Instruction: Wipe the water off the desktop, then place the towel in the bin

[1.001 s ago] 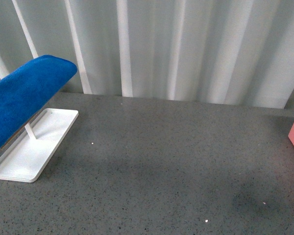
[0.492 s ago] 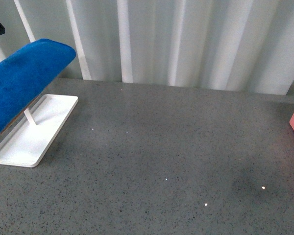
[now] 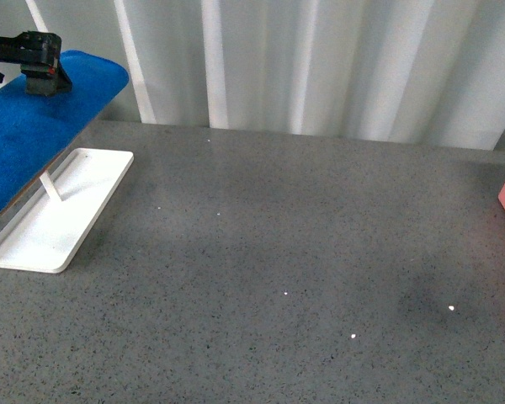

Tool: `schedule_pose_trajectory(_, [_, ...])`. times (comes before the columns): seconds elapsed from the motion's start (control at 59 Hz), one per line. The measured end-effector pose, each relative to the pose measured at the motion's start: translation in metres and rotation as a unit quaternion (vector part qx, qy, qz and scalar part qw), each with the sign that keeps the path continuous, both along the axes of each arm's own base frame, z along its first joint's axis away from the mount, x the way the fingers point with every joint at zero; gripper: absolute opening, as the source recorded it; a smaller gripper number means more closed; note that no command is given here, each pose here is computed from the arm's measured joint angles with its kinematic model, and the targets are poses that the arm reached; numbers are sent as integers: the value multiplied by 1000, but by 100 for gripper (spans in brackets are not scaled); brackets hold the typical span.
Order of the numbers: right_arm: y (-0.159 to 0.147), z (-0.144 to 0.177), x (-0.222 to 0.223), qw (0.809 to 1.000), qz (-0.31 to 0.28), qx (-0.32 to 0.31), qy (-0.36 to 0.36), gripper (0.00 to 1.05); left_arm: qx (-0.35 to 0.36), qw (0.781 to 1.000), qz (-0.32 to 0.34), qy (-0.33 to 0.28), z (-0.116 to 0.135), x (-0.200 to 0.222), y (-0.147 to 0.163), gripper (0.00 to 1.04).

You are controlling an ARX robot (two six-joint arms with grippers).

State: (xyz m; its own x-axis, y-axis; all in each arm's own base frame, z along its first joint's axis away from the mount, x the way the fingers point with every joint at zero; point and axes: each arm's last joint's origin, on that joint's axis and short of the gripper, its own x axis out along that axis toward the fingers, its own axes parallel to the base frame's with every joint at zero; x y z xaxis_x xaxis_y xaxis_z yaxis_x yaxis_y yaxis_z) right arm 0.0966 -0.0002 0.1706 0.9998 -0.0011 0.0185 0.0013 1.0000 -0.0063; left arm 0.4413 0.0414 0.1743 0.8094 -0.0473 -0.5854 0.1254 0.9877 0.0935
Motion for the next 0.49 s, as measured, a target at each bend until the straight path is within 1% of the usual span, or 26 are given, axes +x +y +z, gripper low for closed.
schedule_pose_trajectory(0.17, [0,0,0,1000,0,0,0,98,9,1000,2,4,-8,3,-3,98])
schedule_pose_trajectory(0.356, [0,0,0,1000,0,0,0,98,10,1000,6,2,-9,3,-1,98])
schedule_pose_trajectory(0.39, [0,0,0,1000,0,0,0,98,10,1000,7,0,-9,3,-1,95])
schedule_pose_trajectory(0.492, [0,0,0,1000,0,0,0,98,7,1000,10,1,-9,3,1,79])
